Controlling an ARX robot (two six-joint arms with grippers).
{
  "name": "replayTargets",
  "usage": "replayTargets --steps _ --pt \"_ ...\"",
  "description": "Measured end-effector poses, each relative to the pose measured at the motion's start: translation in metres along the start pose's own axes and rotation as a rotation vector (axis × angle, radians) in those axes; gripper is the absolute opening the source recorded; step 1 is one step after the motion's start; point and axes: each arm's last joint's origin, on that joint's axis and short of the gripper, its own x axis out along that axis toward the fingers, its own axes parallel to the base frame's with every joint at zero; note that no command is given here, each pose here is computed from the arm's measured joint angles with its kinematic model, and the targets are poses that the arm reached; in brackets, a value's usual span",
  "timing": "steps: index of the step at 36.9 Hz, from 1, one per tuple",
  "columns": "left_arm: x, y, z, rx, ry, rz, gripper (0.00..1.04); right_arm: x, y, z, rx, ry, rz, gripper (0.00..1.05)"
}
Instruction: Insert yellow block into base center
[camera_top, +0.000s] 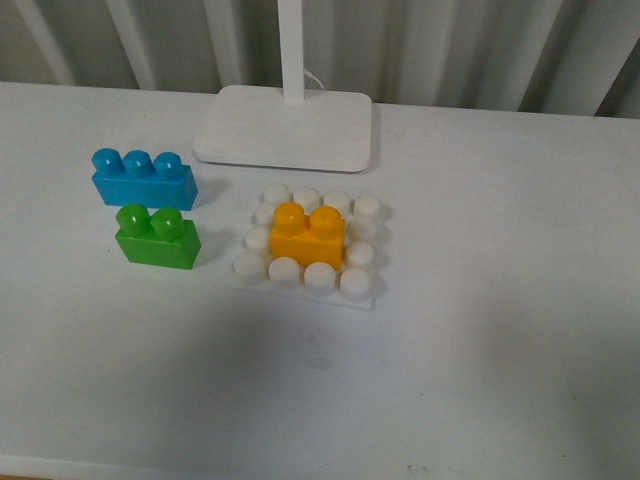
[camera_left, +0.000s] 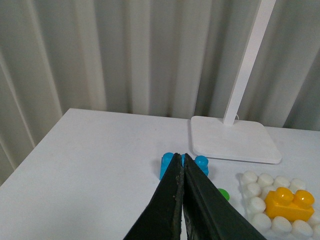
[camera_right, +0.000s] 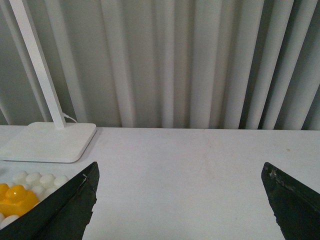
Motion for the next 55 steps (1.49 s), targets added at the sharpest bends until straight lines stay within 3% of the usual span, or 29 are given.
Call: replayTargets --steps 42,55 --pt "-0.023 0.000 -0.003 0.000 0.005 0.000 0.04 0.000 0.000 0.000 0.000 0.000 0.000 0.95" --pt "-0.023 0.000 -0.003 0.000 0.005 0.000 0.72 0.000 0.000 0.000 0.000 0.000 0.000 0.95"
